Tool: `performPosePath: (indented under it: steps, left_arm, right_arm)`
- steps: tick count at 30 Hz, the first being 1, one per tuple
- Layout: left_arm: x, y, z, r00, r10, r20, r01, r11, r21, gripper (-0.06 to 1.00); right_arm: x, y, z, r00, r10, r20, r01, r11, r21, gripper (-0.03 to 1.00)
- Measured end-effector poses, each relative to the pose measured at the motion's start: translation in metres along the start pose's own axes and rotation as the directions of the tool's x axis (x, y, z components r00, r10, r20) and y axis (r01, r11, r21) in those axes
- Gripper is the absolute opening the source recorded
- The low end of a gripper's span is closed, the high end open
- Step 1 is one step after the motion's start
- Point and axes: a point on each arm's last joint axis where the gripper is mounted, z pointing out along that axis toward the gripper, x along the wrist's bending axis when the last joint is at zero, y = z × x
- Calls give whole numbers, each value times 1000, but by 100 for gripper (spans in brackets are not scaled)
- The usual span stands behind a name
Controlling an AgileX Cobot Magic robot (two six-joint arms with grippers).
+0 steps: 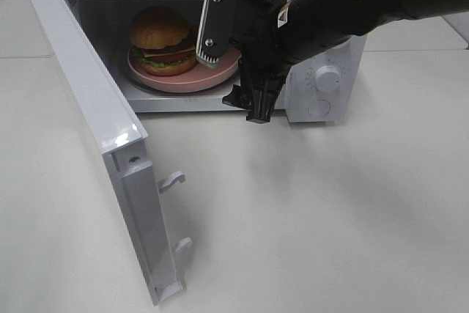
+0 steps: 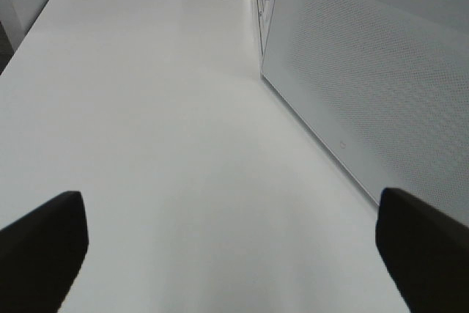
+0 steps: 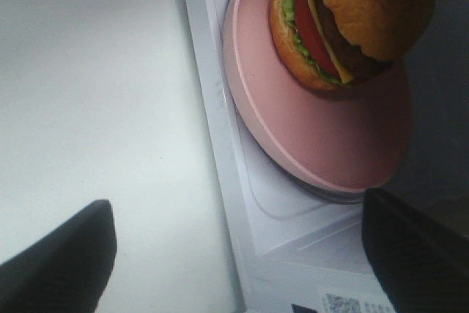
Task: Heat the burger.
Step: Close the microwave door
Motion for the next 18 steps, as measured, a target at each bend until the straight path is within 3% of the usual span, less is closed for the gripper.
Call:
performPosePath:
  steps: [7, 14, 18]
  left_arm:
    - [0, 0, 0, 1000, 0, 0, 0, 1000, 0, 99]
    - [0, 0, 0, 1000, 0, 0, 0, 1000, 0, 99]
    - [0, 0, 0, 1000, 0, 0, 0, 1000, 0, 99]
  right_arm:
    - [4, -3, -20, 966, 253, -61, -248, 966, 73, 81]
    - [7, -5, -37, 920, 379, -97, -363, 920, 151, 81]
    - [9, -7, -54, 876, 469, -112, -437, 871, 225, 80]
